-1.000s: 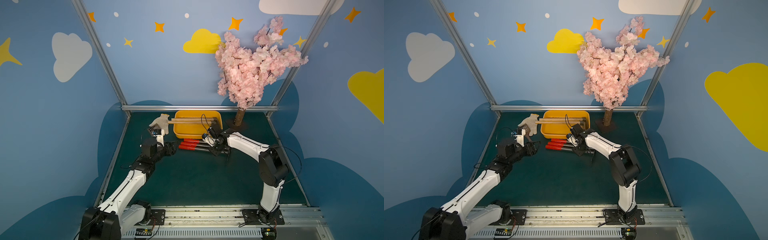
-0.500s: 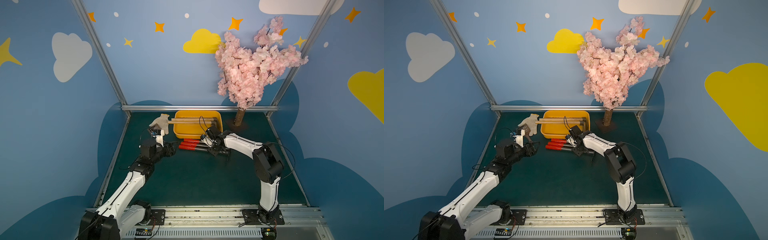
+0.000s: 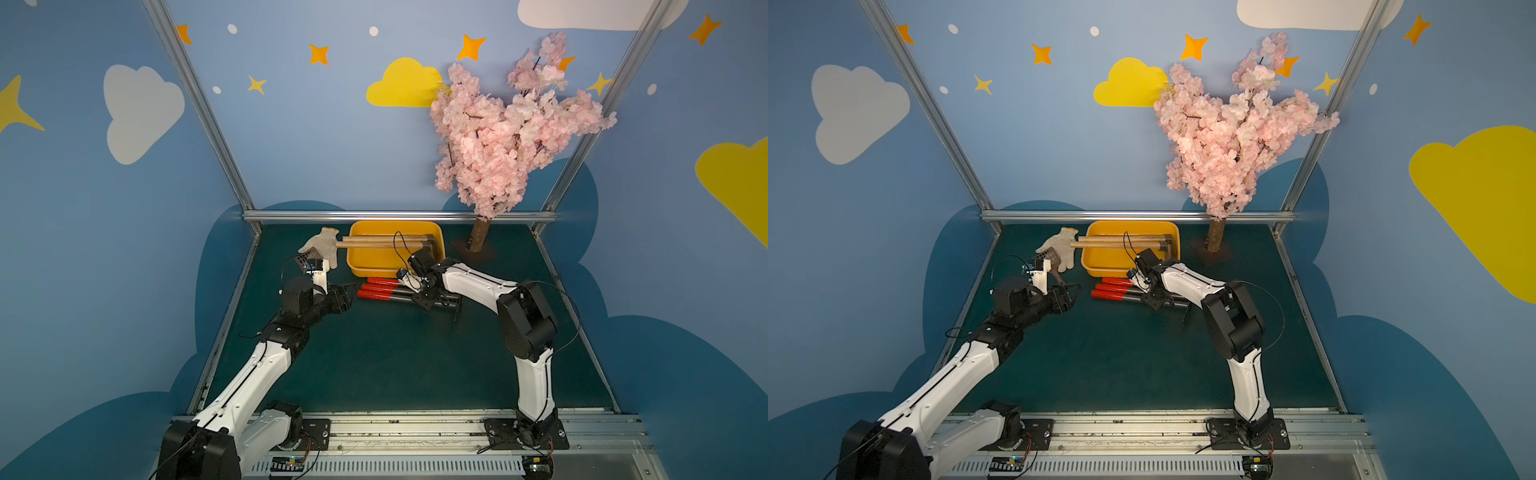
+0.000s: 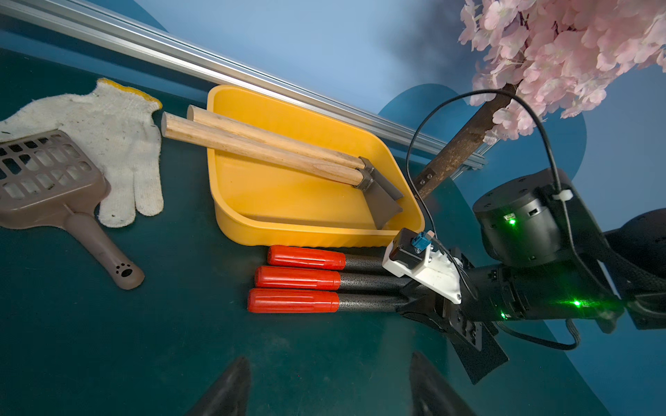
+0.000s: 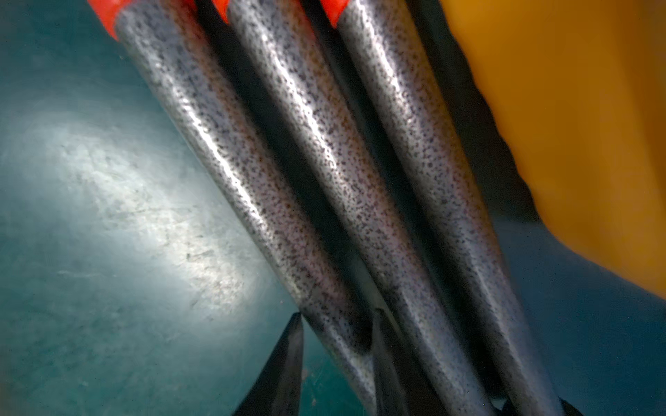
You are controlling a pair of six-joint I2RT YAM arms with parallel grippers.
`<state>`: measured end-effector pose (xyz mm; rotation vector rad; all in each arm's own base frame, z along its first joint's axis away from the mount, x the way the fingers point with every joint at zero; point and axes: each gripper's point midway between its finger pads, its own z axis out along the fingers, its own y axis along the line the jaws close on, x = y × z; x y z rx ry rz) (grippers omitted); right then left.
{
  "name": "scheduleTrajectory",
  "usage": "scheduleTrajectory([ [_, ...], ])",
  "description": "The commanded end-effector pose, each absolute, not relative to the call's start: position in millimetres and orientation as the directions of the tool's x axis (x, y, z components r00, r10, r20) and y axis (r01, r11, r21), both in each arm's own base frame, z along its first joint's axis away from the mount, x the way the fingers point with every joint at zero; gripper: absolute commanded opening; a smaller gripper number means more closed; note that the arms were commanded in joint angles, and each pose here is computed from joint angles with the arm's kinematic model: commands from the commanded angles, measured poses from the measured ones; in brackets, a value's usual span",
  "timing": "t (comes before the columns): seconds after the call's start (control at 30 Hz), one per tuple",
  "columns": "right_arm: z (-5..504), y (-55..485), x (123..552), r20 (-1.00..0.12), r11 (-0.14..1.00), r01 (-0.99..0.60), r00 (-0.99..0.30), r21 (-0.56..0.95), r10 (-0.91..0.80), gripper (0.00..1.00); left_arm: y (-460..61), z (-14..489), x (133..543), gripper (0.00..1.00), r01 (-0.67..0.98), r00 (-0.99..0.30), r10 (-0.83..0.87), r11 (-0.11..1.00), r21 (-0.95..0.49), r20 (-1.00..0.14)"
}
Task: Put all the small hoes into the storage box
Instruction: Pick up the hoe from the center of the board.
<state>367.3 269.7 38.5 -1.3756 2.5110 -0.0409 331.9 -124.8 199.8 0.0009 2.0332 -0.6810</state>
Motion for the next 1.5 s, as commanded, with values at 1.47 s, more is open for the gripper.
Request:
scheduleTrajectory([
  [1.47, 8, 284, 286, -0.036, 0.420, -0.906, -0.422, 0.049, -0.906, 0.00, -120, 204, 329, 0.70, 0.274, -0.523, -0.256, 0.853, -0.445, -0.813],
])
